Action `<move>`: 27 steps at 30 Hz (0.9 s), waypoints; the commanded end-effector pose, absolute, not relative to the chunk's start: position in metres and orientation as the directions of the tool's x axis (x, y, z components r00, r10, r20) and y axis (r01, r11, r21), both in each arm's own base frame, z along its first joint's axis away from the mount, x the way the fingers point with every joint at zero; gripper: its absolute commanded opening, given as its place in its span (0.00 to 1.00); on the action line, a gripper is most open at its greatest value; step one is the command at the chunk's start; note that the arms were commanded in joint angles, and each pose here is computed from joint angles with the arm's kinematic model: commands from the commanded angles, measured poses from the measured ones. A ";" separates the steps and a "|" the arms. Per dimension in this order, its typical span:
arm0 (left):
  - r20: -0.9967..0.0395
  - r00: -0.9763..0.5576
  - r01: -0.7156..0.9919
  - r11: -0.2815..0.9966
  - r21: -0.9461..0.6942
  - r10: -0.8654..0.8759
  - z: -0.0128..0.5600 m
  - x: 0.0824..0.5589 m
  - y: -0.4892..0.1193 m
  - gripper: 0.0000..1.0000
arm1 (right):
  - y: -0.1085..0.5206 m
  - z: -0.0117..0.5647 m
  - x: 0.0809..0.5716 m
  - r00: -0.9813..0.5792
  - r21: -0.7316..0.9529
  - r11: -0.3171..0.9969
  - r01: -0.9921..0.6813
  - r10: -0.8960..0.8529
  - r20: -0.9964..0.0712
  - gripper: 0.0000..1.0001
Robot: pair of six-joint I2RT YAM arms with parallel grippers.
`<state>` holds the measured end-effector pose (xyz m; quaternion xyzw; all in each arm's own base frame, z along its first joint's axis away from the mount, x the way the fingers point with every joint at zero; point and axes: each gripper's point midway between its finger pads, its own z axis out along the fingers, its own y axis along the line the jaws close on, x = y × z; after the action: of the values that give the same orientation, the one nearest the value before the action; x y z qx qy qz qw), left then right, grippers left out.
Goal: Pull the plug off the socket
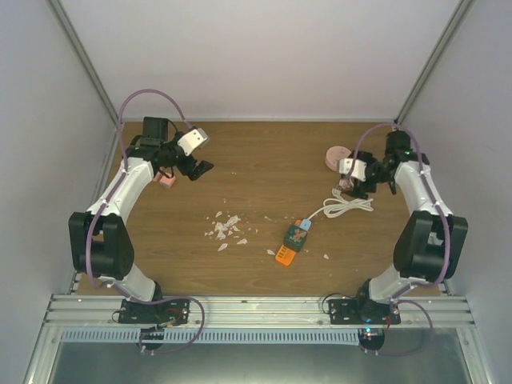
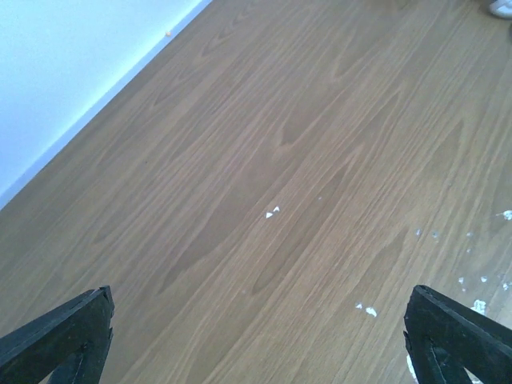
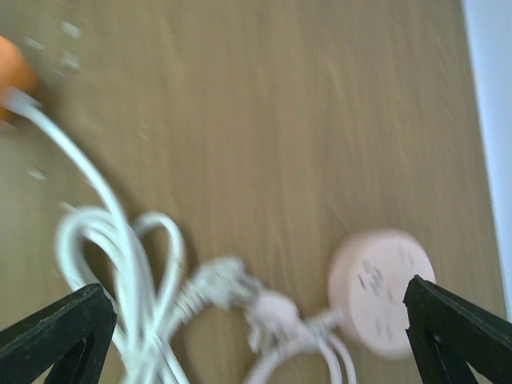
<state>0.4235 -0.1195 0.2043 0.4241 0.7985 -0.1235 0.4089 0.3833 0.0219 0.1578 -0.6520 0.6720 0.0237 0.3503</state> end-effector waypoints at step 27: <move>-0.797 -0.247 0.838 0.535 0.110 0.551 0.220 0.392 -0.135 0.99 | 0.176 0.045 0.249 0.662 -0.188 -0.664 -0.724 -0.591 -0.462 0.97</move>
<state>0.3972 -0.1317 0.2129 0.4394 0.7829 -0.1690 0.4068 0.2515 0.1698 0.0514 -0.8870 0.3809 0.1707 0.1977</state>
